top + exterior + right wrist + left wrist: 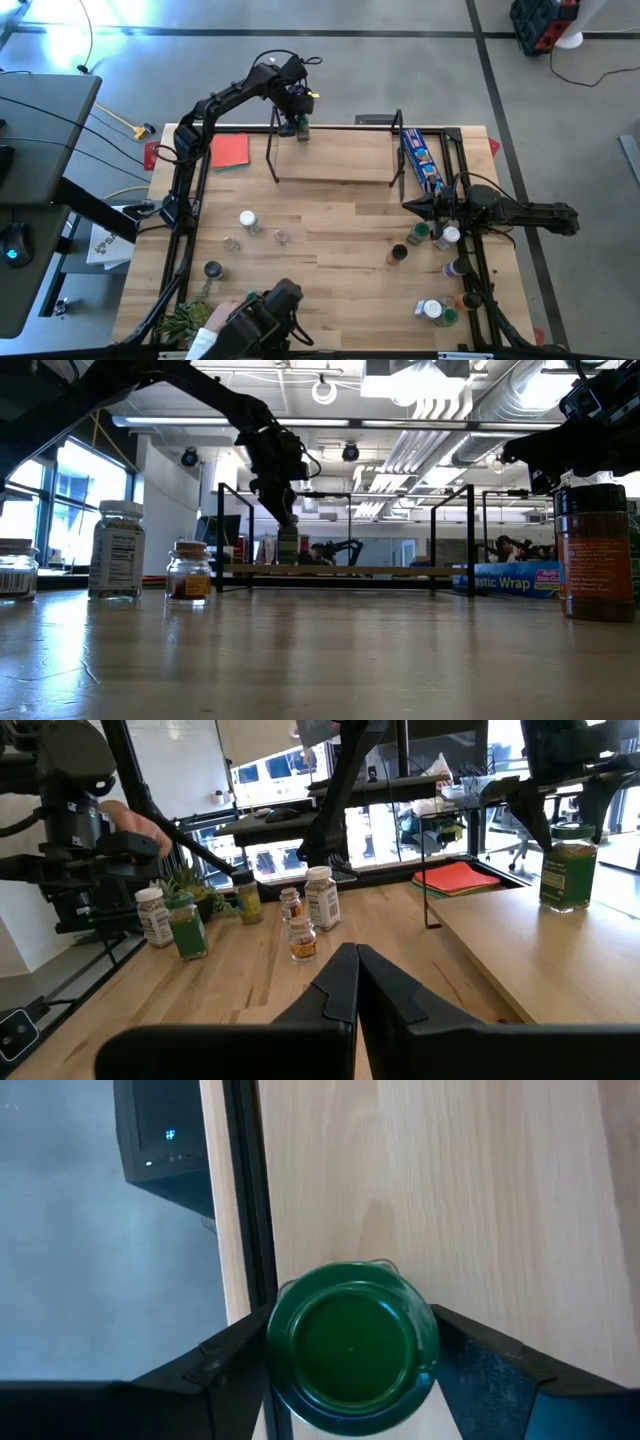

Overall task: Shelf spices
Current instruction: Put the top left green seasoning bottle on the shelf

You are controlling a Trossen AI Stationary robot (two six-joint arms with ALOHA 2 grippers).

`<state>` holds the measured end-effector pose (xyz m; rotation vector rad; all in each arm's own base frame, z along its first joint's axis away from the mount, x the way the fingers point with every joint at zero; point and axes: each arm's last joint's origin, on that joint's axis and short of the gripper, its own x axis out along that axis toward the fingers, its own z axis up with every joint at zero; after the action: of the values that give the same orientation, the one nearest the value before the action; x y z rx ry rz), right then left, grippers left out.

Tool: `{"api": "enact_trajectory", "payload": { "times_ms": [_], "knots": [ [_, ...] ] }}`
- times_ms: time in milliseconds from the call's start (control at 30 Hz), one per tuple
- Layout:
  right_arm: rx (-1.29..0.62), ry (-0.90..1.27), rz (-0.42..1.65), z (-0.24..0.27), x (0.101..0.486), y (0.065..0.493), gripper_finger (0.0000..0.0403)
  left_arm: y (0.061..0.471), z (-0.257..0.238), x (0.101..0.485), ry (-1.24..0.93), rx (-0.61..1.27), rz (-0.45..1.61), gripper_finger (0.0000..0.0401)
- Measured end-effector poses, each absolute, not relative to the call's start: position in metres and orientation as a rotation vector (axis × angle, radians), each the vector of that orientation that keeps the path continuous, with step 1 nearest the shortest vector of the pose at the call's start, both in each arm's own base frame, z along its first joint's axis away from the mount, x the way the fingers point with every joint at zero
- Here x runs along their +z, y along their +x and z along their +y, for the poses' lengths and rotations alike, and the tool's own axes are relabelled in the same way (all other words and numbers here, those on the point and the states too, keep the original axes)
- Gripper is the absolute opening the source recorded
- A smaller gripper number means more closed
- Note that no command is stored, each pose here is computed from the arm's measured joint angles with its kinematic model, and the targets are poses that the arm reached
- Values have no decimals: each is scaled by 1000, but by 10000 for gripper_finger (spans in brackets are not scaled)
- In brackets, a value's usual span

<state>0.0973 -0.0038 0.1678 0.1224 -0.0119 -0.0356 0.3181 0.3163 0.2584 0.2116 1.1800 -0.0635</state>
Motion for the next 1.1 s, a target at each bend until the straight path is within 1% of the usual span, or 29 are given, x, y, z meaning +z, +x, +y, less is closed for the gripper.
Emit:
{"api": "enact_trajectory", "payload": {
  "times_ms": [200,400,600,967,1100],
  "knots": [
    [-35,122,-12,-4,168,97,0,319,315,258,305,-41,1260,255],
    [-35,122,-12,-4,168,97,0,324,311,258,314,-47,1261,256],
    [-35,122,-12,-4,168,97,0,329,305,258,272,-14,1265,256],
    [-35,122,-12,-4,168,97,0,330,304,259,175,54,1257,212],
    [-35,122,-12,-4,168,97,0,330,304,259,149,75,1254,207]
  ]
}}
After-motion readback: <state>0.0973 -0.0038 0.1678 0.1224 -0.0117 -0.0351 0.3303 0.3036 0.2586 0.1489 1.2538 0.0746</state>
